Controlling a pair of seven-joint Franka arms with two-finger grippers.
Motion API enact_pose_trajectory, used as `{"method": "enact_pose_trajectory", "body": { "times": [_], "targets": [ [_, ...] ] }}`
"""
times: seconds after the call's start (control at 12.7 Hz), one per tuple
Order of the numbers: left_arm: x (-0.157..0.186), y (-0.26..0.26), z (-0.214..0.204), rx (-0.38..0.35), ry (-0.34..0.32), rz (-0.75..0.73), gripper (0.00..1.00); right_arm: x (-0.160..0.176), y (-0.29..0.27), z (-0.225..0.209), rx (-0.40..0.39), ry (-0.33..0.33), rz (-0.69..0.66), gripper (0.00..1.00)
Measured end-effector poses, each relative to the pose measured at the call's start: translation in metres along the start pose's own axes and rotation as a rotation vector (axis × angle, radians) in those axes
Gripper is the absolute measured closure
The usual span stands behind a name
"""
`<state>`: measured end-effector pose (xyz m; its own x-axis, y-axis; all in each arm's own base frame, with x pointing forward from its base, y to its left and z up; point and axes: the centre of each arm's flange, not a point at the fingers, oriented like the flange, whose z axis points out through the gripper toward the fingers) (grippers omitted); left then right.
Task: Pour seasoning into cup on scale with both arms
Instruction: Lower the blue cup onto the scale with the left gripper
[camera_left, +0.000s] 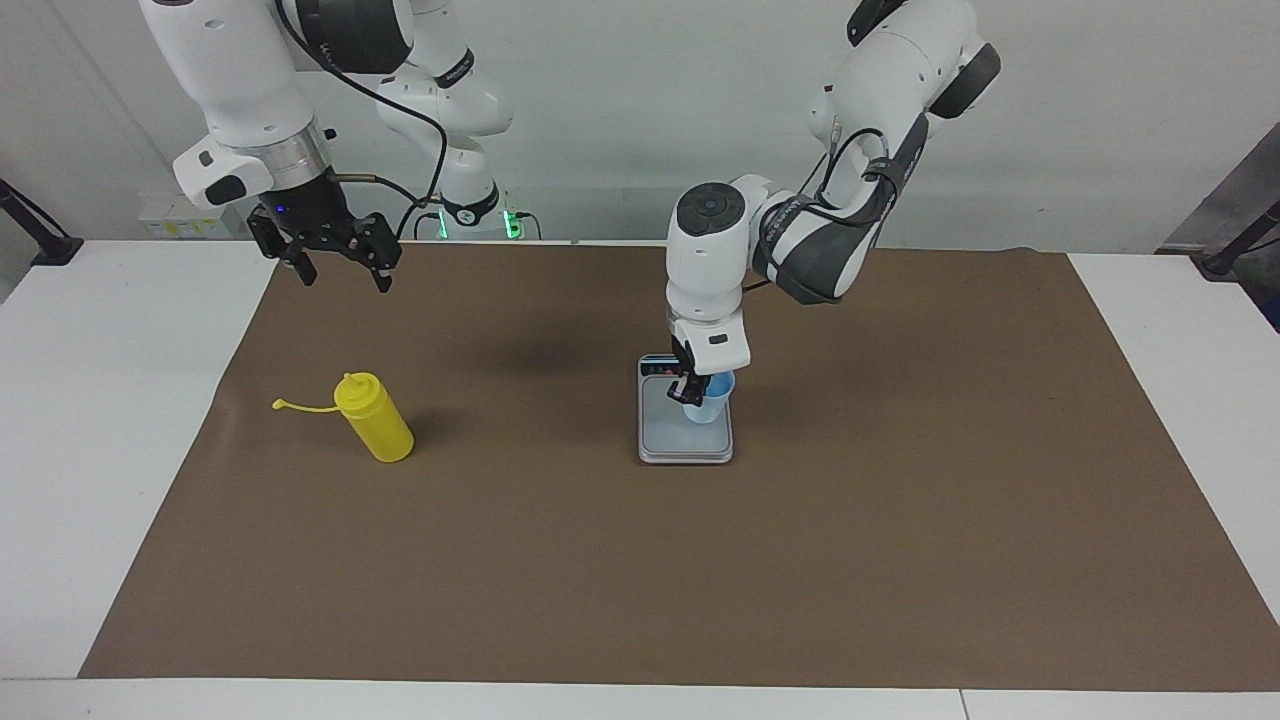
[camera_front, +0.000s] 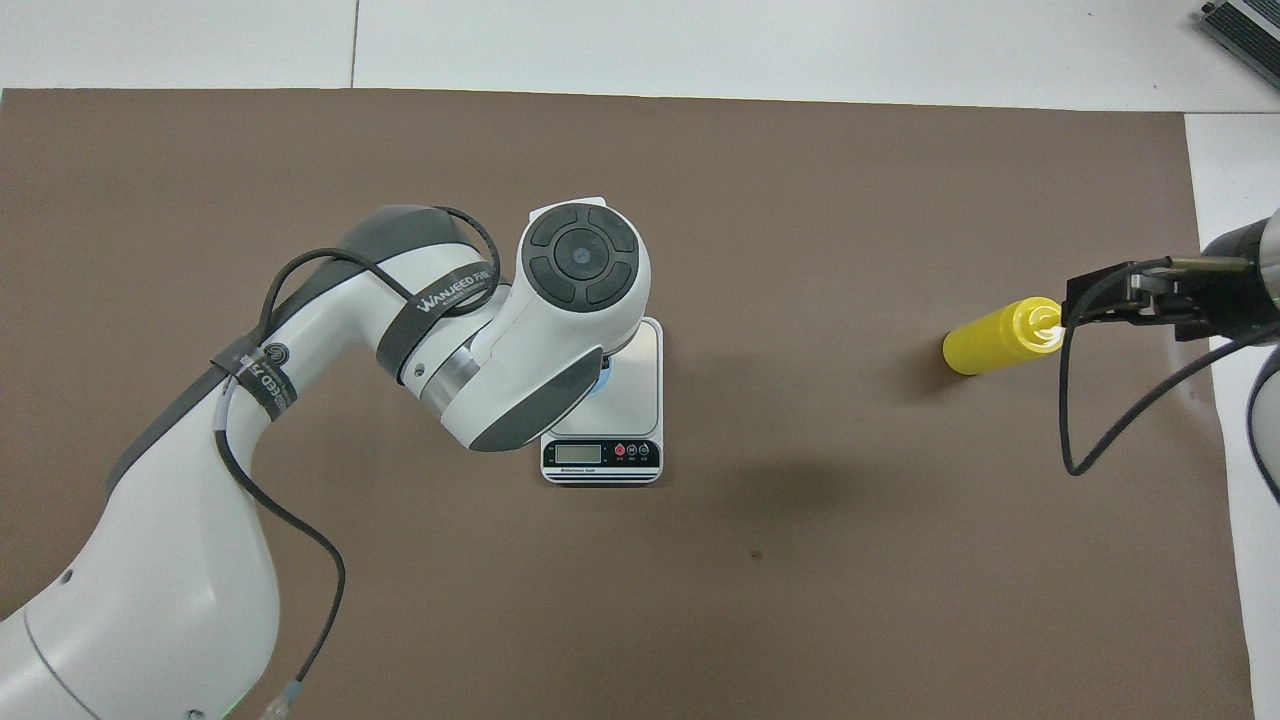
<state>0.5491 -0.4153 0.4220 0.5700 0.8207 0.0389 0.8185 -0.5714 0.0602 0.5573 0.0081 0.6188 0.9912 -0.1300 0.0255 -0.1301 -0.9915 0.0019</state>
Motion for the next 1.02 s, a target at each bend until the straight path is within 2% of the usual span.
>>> {"method": "enact_pose_trajectory", "body": {
  "times": [0.16, 0.55, 1.02],
  "targets": [
    [-0.003, 0.003, 0.002, -0.033, -0.010, -0.005, 0.96, 0.000, 0.001, 0.000, 0.000, -0.001, 0.001, 0.00],
    [-0.010, -0.001, 0.017, -0.025, 0.000, 0.015, 0.96, 0.000, 0.001, 0.000, 0.000, -0.001, -0.004, 0.00],
    [-0.011, -0.001, 0.017, -0.026, 0.003, 0.019, 0.96, 0.000, -0.003, 0.000, 0.000, 0.001, -0.023, 0.00]
  ]
}}
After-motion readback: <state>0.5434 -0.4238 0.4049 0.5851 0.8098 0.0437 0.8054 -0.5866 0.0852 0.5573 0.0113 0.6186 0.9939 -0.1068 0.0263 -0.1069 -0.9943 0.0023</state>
